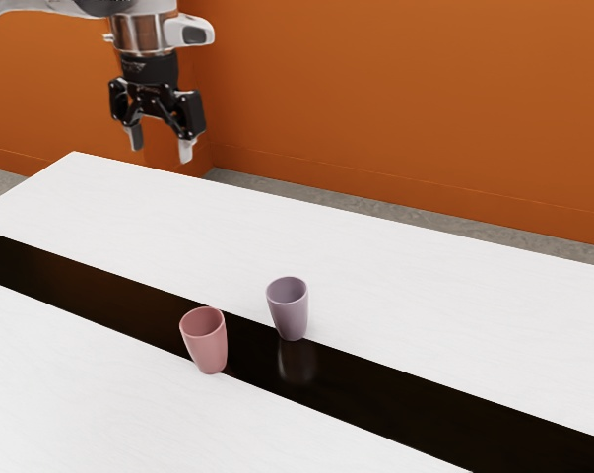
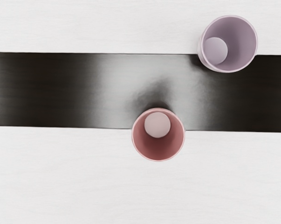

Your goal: Place the right cup onto the left cup

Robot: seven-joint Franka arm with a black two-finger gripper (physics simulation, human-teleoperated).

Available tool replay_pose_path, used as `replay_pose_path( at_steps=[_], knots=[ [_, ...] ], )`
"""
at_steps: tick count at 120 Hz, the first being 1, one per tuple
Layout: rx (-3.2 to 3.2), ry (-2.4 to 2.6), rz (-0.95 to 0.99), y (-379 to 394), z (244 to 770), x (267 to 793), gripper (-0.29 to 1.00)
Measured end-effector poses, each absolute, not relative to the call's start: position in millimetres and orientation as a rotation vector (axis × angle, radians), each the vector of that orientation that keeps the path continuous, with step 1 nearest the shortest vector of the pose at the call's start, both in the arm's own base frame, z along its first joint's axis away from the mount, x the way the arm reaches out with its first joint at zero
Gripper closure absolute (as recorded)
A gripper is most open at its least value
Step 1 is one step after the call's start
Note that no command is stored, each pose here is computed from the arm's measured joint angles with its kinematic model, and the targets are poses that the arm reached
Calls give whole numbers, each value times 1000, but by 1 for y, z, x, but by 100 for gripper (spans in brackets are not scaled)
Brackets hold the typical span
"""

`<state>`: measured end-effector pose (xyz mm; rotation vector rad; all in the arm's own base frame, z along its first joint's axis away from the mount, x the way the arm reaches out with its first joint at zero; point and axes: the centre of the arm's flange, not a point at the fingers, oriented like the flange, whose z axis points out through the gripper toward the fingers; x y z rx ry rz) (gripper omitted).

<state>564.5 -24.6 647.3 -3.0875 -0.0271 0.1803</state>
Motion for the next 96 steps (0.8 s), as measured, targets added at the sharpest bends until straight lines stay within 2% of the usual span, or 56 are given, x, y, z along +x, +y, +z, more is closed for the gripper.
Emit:
replay_pose_path(
  at_steps=[20,54,96],
  knots=[
    [-3089,-28,141,-29,640,574,0],
    [-3059,-24,217,-46,554,630,0],
    [-3068,10,182,-74,490,678,0]
  ],
)
